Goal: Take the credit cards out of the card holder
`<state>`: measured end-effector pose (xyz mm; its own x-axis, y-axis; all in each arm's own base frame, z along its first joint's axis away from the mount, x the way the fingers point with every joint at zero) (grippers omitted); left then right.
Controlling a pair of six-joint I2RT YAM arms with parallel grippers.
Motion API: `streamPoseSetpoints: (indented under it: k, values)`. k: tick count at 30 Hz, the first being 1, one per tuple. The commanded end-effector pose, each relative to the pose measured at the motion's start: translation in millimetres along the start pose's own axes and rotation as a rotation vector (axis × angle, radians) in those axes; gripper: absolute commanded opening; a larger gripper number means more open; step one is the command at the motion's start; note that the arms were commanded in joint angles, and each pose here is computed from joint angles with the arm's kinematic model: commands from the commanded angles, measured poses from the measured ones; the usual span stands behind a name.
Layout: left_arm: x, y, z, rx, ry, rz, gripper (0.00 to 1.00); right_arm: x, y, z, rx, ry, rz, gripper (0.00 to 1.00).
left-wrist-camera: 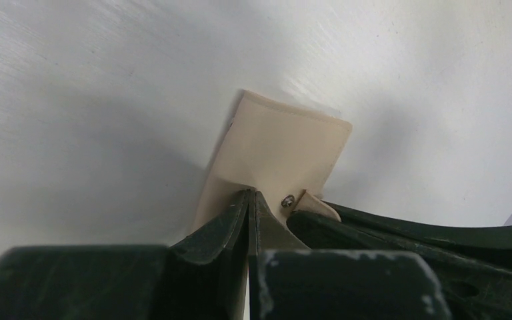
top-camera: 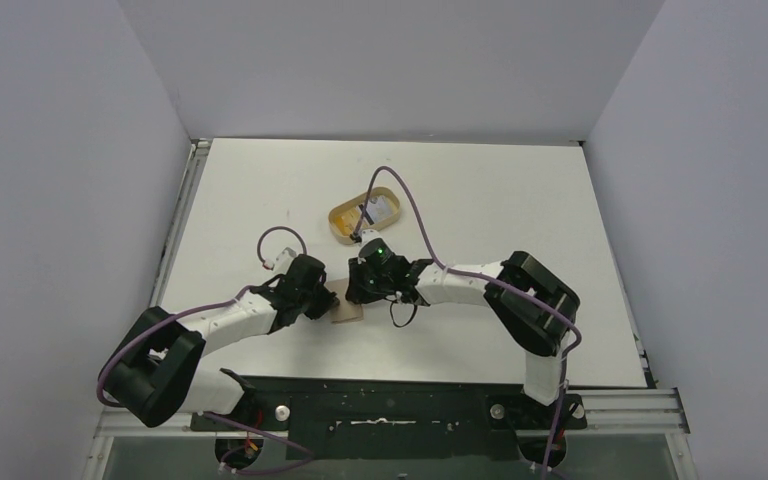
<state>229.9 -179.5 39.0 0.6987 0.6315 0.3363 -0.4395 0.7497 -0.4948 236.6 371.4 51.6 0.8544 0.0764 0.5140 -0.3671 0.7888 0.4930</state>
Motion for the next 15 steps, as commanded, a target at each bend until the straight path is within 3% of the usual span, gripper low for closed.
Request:
streamPoseSetpoints:
  k: [1, 8, 15]
  values:
    - [-14.5, 68.5, -1.4, 0.250, 0.042, -0.081, 0.00, 19.6, 29.5, -11.0, 0.109, -0.059, -0.012, 0.14]
    - [-14.0, 69.0, -1.5, 0.250, 0.041, -0.079, 0.00, 9.2, 22.1, -15.1, 0.107, -0.047, -0.048, 0.46]
    - [-14.3, 69.5, -1.7, 0.251, 0.044, -0.080, 0.00, 3.8, 17.1, -14.6, 0.116, -0.065, -0.083, 0.46]
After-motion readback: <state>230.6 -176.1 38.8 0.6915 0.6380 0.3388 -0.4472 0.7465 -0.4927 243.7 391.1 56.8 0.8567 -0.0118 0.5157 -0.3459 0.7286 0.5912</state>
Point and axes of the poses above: each gripper's point midway between its finger pads, its own z axis back along the fingers, its own y axis along the line the jaws close on, x = y × z, the point moved 3 cm from there along z, back along the fingers, and after that the axes turned 6 degrees about -z, right-handed, at the moved point
